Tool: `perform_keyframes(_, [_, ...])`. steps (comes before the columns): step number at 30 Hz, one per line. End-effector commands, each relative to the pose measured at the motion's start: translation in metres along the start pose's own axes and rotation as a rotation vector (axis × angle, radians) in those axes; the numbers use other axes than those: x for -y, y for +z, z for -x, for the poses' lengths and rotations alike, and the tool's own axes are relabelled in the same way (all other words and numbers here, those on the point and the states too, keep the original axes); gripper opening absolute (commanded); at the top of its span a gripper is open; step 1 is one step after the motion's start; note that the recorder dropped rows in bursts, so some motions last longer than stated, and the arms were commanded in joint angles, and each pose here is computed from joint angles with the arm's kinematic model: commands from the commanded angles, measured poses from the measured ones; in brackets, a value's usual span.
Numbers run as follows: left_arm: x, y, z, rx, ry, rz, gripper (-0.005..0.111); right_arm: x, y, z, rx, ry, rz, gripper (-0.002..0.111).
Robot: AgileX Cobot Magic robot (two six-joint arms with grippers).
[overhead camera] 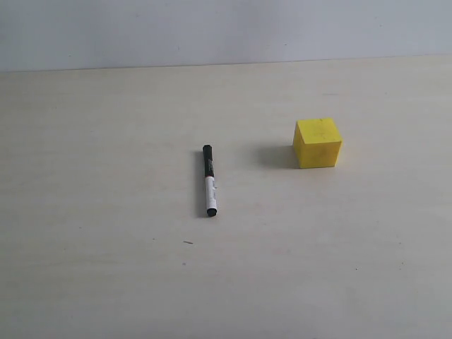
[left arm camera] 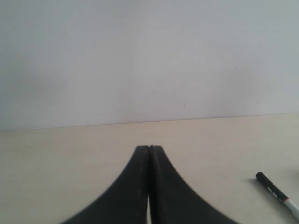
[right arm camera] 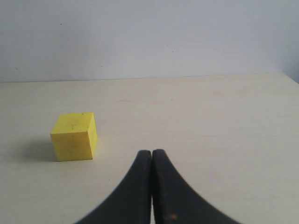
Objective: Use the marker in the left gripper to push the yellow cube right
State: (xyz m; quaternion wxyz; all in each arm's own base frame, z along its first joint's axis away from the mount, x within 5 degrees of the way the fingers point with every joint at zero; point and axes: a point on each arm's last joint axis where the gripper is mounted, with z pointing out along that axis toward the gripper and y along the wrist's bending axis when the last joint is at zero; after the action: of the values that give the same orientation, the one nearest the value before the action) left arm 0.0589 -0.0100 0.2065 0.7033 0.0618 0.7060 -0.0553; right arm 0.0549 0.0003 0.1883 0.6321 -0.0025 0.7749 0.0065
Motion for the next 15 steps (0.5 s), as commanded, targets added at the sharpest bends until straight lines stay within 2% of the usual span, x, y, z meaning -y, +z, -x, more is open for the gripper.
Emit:
perform_keyframes(1, [0.000, -0.003, -0.007, -0.055, 0.006, -0.002, 0.000, 0.000, 0.000, -0.001, 0.007, -0.004, -0.005, 0.000])
perform_keyframes(4, [0.000, -0.004, -0.010, -0.090, 0.041, -0.005, 0.000, 0.000, 0.000, -0.001, 0.007, -0.004, -0.005, 0.000])
perform_keyframes(12, [0.001, -0.004, -0.013, -0.123, 0.037, -0.007, 0.000, 0.000, 0.000, -0.001, 0.007, -0.004, -0.005, 0.000])
perform_keyframes(15, [0.001, -0.005, -0.019, -0.190, 0.030, -0.013, 0.000, 0.000, 0.000, -0.001, 0.007, -0.004, -0.005, 0.000])
